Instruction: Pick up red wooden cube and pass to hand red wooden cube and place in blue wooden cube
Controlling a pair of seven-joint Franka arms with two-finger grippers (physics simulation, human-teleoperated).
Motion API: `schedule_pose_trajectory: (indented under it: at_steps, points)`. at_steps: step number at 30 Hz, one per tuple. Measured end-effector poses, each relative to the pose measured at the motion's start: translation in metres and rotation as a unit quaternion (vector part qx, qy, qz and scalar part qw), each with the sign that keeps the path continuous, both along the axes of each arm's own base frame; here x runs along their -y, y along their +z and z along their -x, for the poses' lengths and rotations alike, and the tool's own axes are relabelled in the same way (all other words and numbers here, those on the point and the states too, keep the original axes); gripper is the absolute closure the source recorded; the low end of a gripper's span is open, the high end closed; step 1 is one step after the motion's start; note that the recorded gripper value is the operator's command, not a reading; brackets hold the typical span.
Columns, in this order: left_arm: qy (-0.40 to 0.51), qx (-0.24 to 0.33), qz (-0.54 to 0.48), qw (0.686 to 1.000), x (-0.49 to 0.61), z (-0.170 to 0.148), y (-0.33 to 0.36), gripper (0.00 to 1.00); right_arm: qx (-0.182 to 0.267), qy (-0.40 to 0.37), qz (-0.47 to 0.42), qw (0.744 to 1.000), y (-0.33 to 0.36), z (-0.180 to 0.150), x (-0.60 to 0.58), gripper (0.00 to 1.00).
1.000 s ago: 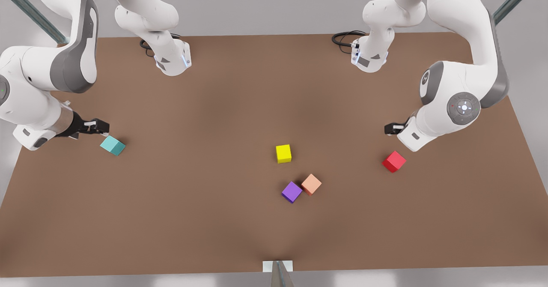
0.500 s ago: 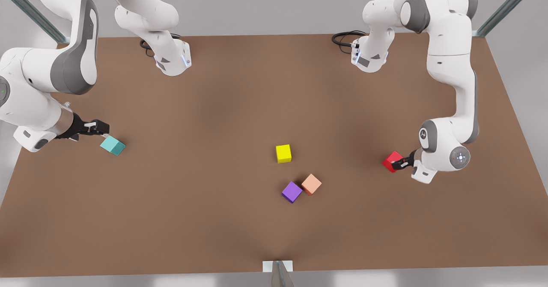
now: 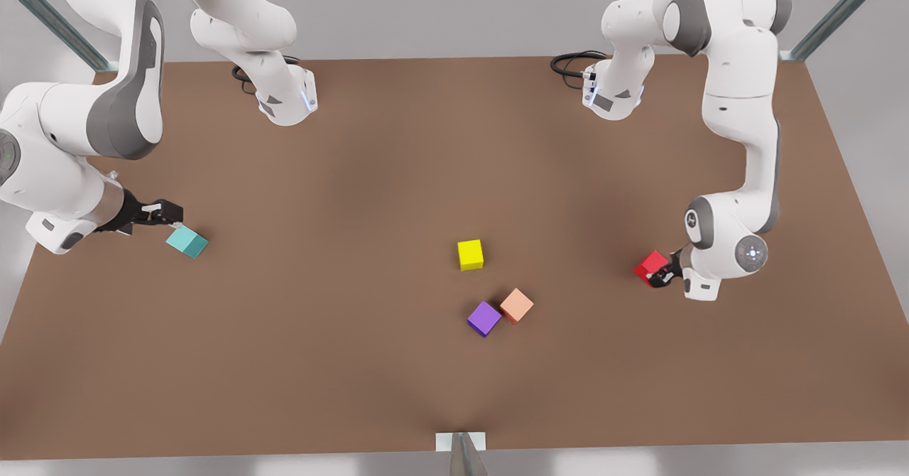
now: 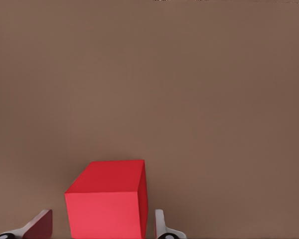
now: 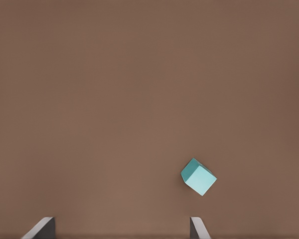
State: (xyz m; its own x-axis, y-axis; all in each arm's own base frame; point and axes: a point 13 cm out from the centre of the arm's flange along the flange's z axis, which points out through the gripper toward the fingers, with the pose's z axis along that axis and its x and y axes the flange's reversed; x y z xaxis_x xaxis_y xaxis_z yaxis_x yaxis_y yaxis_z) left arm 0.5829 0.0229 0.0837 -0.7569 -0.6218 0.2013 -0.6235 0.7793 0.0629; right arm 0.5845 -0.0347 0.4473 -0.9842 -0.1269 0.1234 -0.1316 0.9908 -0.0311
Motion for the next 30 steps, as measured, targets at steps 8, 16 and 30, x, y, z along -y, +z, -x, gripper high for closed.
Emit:
schedule_pose_trajectory:
  at_steps: [8, 16, 30]
  points:
    - [0.043, -0.001, -0.012, 0.999, -0.003, 0.001, -0.039, 0.00, -0.004, 0.002, 0.000, 1.000, -0.004, 0.001, 0.000, 0.00]
    - [0.049, 0.019, -0.016, 0.998, 0.020, -0.016, -0.032, 0.47, -0.005, 0.004, 0.000, 1.000, -0.005, 0.002, 0.000, 0.00]
    - [-0.115, -0.013, 0.470, 0.875, 0.608, -0.002, 0.150, 0.46, -0.109, 0.154, -0.409, 0.893, -0.219, -0.061, -0.240, 0.00]
